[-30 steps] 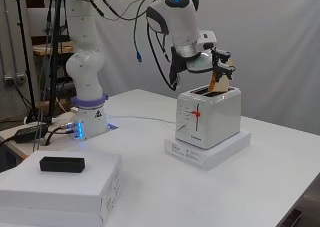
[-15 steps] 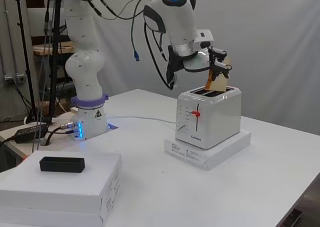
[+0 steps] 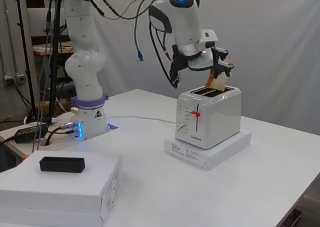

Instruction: Teleoperate dual arm-hand system to toast a bread

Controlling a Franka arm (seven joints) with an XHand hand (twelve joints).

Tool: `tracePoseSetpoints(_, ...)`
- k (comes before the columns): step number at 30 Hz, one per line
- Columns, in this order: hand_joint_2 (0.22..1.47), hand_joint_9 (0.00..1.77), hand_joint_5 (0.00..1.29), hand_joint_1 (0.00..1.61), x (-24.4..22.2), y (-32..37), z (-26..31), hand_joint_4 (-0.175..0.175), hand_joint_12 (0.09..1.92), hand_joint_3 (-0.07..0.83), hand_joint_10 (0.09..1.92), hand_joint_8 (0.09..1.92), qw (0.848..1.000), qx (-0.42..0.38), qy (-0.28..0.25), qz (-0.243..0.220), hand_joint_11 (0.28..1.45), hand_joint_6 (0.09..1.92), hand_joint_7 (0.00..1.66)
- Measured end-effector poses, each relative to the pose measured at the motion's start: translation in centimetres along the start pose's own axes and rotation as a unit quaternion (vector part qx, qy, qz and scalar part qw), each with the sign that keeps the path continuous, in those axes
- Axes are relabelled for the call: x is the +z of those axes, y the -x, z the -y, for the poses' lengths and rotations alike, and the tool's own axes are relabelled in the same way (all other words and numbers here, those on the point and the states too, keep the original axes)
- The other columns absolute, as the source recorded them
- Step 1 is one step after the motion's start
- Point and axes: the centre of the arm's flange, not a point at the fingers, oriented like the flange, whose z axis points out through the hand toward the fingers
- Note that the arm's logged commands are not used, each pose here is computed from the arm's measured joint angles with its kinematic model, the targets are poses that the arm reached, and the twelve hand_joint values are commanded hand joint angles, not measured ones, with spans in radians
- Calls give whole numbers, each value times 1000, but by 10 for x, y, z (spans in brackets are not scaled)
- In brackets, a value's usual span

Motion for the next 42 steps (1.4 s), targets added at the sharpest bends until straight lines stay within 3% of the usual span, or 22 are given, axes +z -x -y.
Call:
tracePoseSetpoints(3,1316,1199,622,810,15,-9,0,175,777,-3,707,411,1000,-4,-9,-3,647,1509,1213)
tracePoseSetpoints(4,1229,1056,443,532,18,-9,-1,72,573,-13,487,267,1000,-1,-12,-4,591,1080,1013)
tracePoseSetpoints(5,1087,803,255,295,20,-8,-3,-20,352,-22,276,148,1000,2,-16,-6,529,622,699)
tracePoseSetpoints(6,983,595,132,151,20,-8,-5,-75,194,-19,143,87,1000,8,-25,-4,483,324,460)
tracePoseSetpoints(8,897,394,30,34,18,-11,-8,-115,87,-8,87,87,998,22,-48,15,440,87,238)
tracePoseSetpoints(11,994,309,103,41,8,-15,-6,-89,87,6,87,87,995,71,-55,49,409,87,180)
tracePoseSetpoints(15,1040,289,169,82,-25,-10,1,-64,87,8,87,87,991,117,-9,62,389,87,192)
tracePoseSetpoints(21,1048,266,198,78,-22,12,-8,-47,87,5,87,87,978,191,-6,81,369,87,199)
tracePoseSetpoints(28,998,285,439,83,-14,10,-17,18,87,-8,87,87,966,229,13,117,358,87,267)
tracePoseSetpoints(33,976,307,522,119,-53,54,-8,49,87,-7,87,87,953,280,49,108,369,87,287)
tracePoseSetpoints(37,1007,386,518,233,-83,110,5,68,87,3,87,87,933,340,74,92,407,87,314)
tracePoseSetpoints(39,1016,411,464,261,-82,149,11,83,87,3,87,87,922,371,75,81,424,87,312)
tracePoseSetpoints(42,1009,465,305,260,-62,208,13,68,87,-1,87,87,909,408,64,48,456,87,319)
